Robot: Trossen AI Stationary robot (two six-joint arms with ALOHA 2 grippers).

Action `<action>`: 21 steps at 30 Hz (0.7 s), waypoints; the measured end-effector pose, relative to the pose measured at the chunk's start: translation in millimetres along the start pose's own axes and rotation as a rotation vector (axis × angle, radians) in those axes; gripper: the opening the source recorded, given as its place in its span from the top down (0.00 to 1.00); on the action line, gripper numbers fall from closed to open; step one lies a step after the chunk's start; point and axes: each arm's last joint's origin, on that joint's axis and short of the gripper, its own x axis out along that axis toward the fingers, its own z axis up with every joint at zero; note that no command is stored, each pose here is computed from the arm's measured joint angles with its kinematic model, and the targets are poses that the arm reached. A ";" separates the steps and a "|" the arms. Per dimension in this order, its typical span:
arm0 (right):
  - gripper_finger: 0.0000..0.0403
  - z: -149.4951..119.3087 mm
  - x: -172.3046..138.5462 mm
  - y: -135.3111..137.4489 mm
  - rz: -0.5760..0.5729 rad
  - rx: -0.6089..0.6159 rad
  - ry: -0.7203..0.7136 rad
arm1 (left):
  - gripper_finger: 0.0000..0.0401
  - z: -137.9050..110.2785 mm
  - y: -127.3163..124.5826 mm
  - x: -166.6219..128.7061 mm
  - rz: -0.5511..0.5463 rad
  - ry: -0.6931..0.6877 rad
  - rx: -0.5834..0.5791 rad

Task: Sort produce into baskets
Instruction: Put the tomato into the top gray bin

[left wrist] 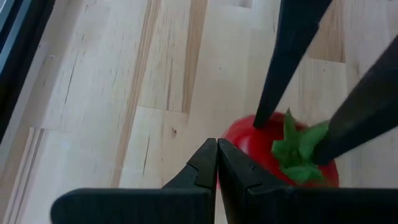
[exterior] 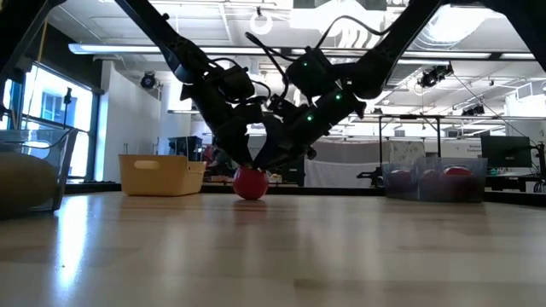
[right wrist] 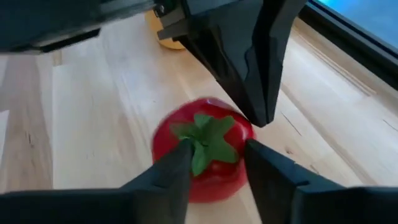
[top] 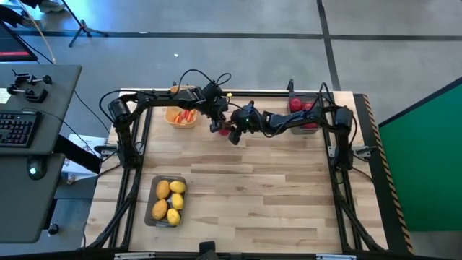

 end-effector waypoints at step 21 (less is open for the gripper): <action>1.00 7.0 -10.2 1.9 0.005 -0.038 0.009 | 1.00 1.6 25.5 -16.6 0.083 -0.092 -0.078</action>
